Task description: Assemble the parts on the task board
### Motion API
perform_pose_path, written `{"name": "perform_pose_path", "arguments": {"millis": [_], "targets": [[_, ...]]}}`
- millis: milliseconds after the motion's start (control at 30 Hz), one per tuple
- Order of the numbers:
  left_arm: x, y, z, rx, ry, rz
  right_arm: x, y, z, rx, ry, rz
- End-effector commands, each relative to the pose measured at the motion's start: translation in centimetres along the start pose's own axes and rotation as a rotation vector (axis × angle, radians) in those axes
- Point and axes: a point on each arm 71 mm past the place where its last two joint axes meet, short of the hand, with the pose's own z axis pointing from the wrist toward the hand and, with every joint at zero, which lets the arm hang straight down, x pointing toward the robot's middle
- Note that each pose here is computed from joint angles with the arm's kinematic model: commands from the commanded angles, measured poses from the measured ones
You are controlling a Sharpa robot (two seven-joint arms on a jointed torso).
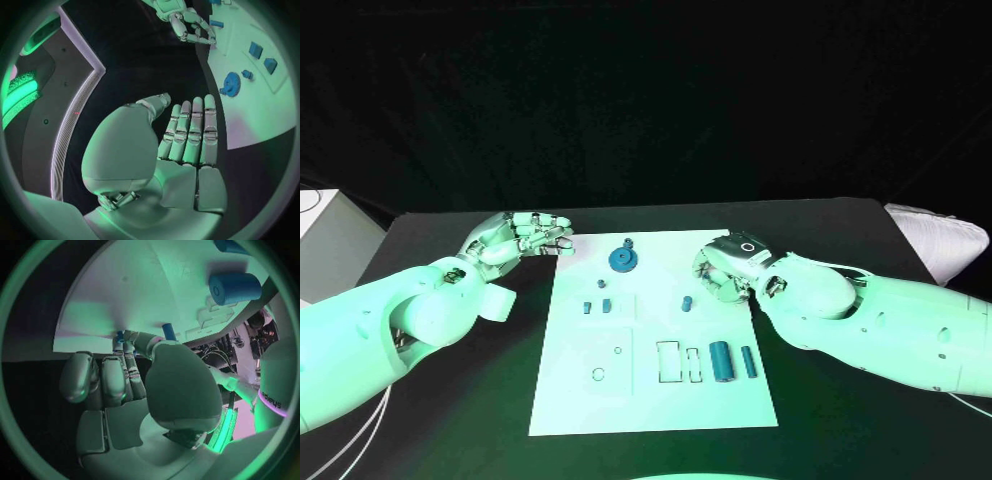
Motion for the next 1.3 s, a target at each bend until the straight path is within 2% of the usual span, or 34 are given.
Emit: {"name": "perform_pose_path", "arguments": {"millis": [33, 567, 1300], "targets": [[0.23, -0.03, 0.01, 0.000, 0.020, 0.004, 0.92, 0.02, -0.36, 0.004, 0.044, -0.036], [0.17, 0.04, -0.03, -0.006, 0.024, 0.009, 0.60, -0.05, -0.62, 0.016, 0.008, -0.044], [0.13, 0.06, -0.10, -0.010, 0.026, 0.009, 0.51, 0.27, -0.65, 0.011, -0.013, -0.030]]}}
